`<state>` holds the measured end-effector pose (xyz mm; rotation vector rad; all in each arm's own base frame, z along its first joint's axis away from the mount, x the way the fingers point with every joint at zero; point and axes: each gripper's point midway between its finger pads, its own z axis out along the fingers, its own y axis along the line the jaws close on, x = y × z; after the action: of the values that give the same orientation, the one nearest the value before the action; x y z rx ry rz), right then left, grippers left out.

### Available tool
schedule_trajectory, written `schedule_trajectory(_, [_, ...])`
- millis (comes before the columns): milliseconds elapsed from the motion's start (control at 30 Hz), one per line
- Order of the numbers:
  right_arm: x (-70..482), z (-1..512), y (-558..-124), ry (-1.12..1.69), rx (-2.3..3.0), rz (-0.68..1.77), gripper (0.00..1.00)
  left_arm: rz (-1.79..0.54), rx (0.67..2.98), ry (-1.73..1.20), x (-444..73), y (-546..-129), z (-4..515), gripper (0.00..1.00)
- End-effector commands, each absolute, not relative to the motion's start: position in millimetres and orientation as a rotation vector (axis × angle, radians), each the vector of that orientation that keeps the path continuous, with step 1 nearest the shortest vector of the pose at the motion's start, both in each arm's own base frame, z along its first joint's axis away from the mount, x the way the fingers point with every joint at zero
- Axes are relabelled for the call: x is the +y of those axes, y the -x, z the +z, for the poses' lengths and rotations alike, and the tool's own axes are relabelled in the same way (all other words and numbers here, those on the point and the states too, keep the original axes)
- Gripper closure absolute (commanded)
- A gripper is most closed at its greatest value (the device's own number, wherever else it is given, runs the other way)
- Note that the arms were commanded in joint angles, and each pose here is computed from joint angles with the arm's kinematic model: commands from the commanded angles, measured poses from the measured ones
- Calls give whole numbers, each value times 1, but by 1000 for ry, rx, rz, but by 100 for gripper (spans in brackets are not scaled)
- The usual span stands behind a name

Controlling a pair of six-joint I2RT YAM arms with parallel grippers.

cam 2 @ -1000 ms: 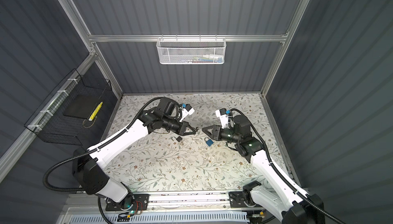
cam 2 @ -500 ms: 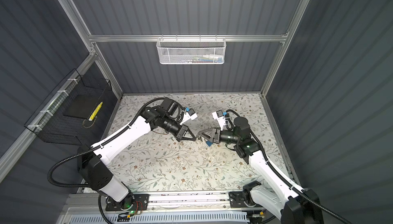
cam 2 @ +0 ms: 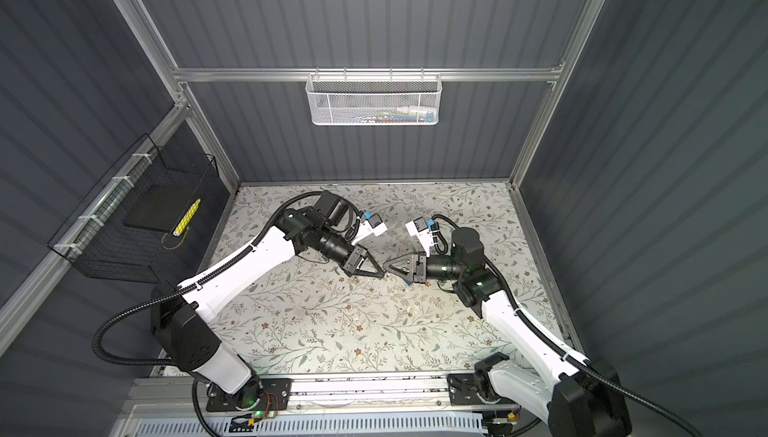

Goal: Unlock with the key

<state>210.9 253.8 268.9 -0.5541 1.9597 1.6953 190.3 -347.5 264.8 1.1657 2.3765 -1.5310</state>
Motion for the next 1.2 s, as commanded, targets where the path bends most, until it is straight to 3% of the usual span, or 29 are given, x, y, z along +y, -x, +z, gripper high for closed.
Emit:
schedule_trajectory(0, [256,280,-197,656,1929,1715,73,-1534,2319,-1201,-345,-186,280,100])
schedule_trajectory(233, [254,280,-194,687,1942,1680,88,-1517,2323,-1218,-343,-185,280,100])
schedule_trajectory(333, [254,281,-193,695,1938,1674,99,-1497,2337,-1214,-342,-187,276,100])
schedule_trajectory(433, [252,280,-197,681,1938,1640,100,-1476,2347,-1210,-341,-187,273,100])
schedule_trajectory(567, [248,277,-210,604,1947,1554,100,-1437,2315,-1137,-340,-195,278,80])
schedule_trajectory(733, [243,281,-227,485,1914,1505,100,-1451,2227,-865,-327,-220,291,68])
schedule_trajectory(933, [236,290,-247,337,1841,1478,100,-1518,2087,-543,-309,-249,309,57])
schedule_trajectory(1167, [231,296,-265,191,1768,1495,100,-1621,2003,-411,-318,-266,314,50])
